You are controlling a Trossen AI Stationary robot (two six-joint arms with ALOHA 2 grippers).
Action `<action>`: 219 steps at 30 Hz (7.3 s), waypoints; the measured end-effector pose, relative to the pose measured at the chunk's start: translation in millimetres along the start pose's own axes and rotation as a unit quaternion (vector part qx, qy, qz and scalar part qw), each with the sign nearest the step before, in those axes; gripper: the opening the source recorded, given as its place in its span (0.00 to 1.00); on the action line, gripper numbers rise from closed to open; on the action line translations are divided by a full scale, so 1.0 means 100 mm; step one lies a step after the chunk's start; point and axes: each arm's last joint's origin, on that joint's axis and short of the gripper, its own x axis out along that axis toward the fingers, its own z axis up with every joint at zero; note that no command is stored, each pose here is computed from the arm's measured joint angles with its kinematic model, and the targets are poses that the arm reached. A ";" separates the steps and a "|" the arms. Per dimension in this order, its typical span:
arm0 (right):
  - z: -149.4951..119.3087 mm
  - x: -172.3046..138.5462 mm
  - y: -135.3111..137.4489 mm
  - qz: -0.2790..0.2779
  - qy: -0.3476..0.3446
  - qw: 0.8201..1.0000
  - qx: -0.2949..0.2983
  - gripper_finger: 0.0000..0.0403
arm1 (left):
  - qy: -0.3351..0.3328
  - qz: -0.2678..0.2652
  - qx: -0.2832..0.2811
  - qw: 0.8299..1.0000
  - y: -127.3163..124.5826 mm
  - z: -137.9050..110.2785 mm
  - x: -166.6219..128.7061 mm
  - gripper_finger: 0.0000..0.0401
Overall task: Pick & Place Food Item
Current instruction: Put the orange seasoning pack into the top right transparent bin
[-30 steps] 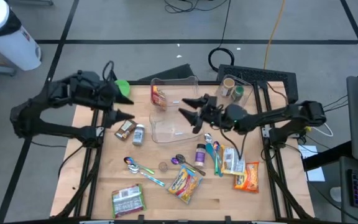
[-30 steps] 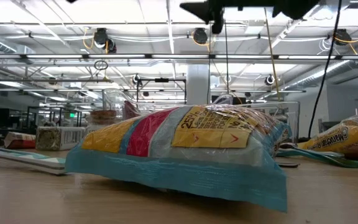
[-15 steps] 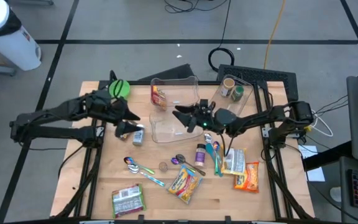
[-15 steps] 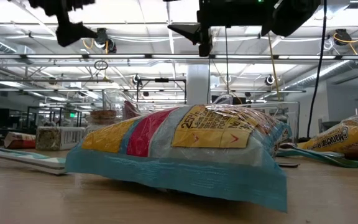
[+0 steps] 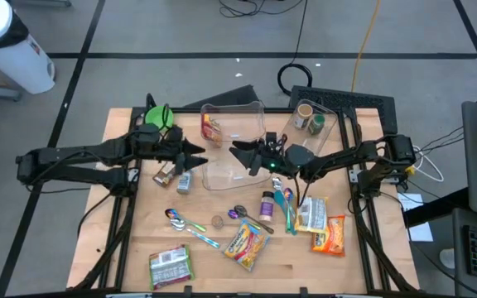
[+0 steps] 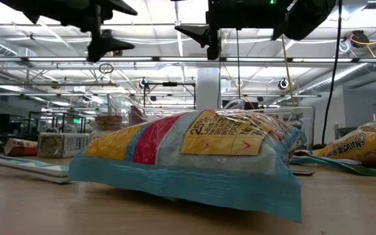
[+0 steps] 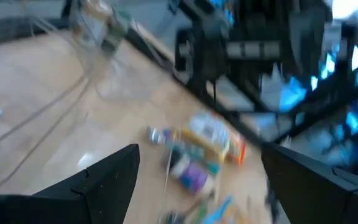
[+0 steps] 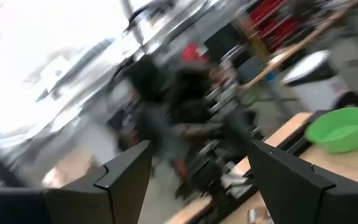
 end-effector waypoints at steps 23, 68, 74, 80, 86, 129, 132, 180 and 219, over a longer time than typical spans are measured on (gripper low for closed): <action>0.61 -0.51 0.29 0.050 0.221 0.957 -0.184 0.64 | 0.194 0.167 -0.111 0.960 0.48 -0.24 -0.34 0.86; 0.62 -0.51 0.27 0.036 0.224 0.963 -0.145 0.64 | 0.448 0.318 -0.153 0.821 1.63 -0.20 -0.17 0.86; 0.62 -0.51 0.27 0.036 0.225 0.963 -0.145 0.64 | 0.461 0.329 -0.153 0.810 1.72 -0.25 -0.11 0.86; 0.62 -0.51 0.27 0.035 0.226 0.962 -0.147 0.64 | 0.462 0.333 -0.154 0.808 1.78 -0.27 -0.07 0.86; 0.61 -0.51 0.26 0.032 0.231 0.961 -0.149 0.64 | 0.477 0.333 -0.164 0.797 1.84 -0.32 -0.04 0.86; 0.59 -0.52 0.24 0.025 0.241 0.957 -0.161 0.64 | 0.490 0.343 -0.174 0.782 1.88 -0.38 -0.01 0.10; 0.59 -0.52 0.24 0.025 0.241 0.957 -0.161 0.64 | 0.487 0.370 -0.171 0.772 1.89 -0.37 -0.02 0.03; 1.01 -0.40 0.22 0.046 0.066 0.987 -0.136 0.64 | 0.155 0.266 -0.052 0.950 0.57 0.61 -0.75 0.00; 0.91 0.29 0.39 -0.001 0.234 0.949 -0.212 0.64 | 0.009 0.041 0.071 0.997 -0.24 0.71 0.30 0.00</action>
